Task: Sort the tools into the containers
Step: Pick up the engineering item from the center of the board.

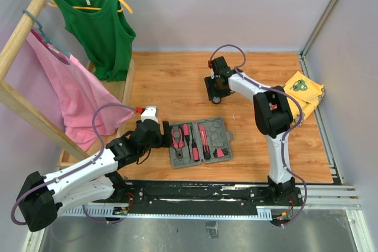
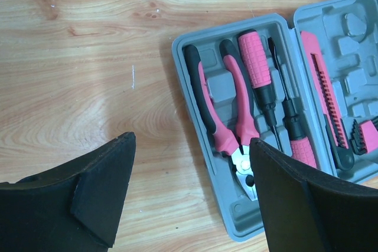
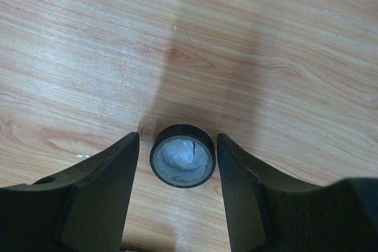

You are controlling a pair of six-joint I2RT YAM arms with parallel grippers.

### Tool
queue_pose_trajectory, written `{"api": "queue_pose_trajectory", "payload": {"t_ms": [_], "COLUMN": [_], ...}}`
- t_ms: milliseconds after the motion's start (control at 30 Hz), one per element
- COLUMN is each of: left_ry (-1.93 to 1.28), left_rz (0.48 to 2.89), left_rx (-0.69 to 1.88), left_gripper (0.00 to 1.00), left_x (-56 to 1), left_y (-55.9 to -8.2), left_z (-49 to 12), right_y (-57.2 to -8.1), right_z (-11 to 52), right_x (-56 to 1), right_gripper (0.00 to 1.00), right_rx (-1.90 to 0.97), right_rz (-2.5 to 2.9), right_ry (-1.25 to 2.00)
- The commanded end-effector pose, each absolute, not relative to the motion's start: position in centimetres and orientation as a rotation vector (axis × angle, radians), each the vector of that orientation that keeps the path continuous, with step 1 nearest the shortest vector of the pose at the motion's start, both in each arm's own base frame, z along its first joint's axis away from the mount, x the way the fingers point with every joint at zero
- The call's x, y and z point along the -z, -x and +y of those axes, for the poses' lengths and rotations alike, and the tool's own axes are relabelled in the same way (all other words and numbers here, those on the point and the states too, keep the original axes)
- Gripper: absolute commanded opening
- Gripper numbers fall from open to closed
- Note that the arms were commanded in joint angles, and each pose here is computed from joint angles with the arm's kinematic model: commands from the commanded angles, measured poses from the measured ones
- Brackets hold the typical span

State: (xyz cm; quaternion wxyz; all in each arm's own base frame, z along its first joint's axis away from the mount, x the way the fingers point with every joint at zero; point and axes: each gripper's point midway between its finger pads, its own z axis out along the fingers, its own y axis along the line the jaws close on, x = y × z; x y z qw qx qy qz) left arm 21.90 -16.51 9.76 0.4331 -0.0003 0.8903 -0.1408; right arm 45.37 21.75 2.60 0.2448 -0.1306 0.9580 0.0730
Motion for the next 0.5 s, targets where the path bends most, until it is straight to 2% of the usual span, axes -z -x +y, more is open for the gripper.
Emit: {"api": "queue_pose_trajectory", "payload": {"t_ms": [0,300,467], "left_ry": [0.014,0.008,0.000], "left_rz": [2.211,2.214,2.217], "left_rx": [0.366,0.375,0.378], "left_gripper": [0.82,0.81,0.81], "left_x": [-9.7,-9.6,-9.6], "left_y": [-22.2,-22.3,-22.4], "left_z": [-16.8,-17.1,-17.3], "right_y": [-43.5,-42.5,-42.3], "right_z": [20.6,20.1,20.1], "right_x": [-1.7,-1.8,-1.3], "right_gripper": [0.57,0.59,0.53], "right_rx": [-0.180,-0.133,-0.133], "right_rz": [2.691,2.700,2.709], "right_ry": [0.382,0.403,0.413]}}
